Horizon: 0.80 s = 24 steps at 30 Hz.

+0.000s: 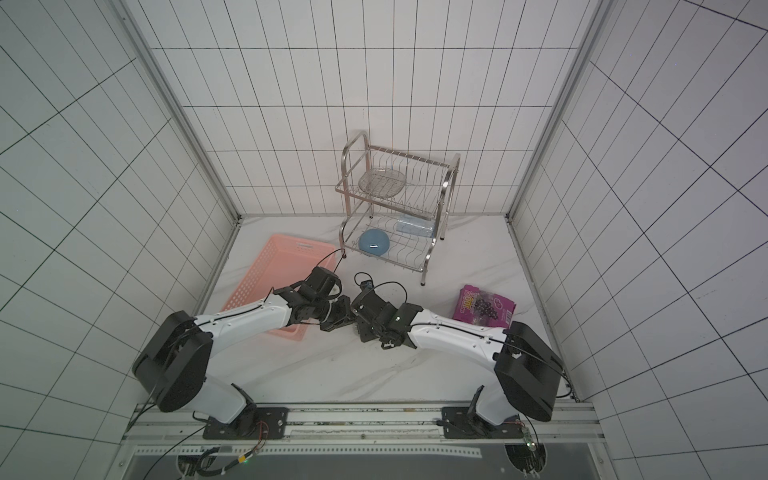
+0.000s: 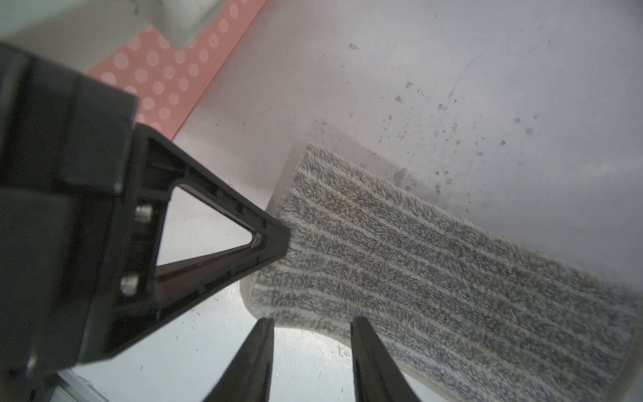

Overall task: Fold the square dishcloth
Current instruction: Fold the cleaning item at the center of the board.

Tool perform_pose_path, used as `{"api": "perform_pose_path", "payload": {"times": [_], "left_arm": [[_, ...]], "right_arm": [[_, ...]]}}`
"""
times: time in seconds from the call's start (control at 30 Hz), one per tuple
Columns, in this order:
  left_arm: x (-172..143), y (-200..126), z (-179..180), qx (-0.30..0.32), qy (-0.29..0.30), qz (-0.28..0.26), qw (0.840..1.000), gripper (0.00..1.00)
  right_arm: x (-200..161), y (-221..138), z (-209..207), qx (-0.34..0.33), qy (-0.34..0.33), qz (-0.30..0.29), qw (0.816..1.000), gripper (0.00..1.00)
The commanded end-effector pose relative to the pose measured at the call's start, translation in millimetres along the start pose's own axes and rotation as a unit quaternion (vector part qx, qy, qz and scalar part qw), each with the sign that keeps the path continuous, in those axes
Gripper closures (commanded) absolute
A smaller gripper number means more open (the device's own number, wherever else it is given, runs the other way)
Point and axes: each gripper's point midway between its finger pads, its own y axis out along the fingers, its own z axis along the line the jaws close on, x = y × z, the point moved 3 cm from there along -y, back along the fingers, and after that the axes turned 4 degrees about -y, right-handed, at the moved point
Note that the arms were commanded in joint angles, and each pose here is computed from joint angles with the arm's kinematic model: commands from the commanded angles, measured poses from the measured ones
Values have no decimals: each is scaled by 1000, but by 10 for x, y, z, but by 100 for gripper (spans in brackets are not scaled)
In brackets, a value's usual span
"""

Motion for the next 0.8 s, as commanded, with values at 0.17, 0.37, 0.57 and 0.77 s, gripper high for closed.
{"api": "perform_pose_path", "payload": {"times": [0.17, 0.37, 0.57, 0.77], "left_arm": [[35, -75, -77, 5, 12, -8, 1000, 100], [47, -109, -69, 12, 16, -13, 1000, 100], [51, -118, -68, 14, 17, -15, 1000, 100], [52, -129, -63, 17, 18, -16, 1000, 100]], "right_arm": [[-129, 8, -352, -52, 67, 18, 996, 72], [-210, 68, -546, -44, 116, 44, 991, 76], [-176, 226, -500, -5, 126, 65, 990, 77], [-186, 454, -500, -1, 146, 98, 984, 89]]}}
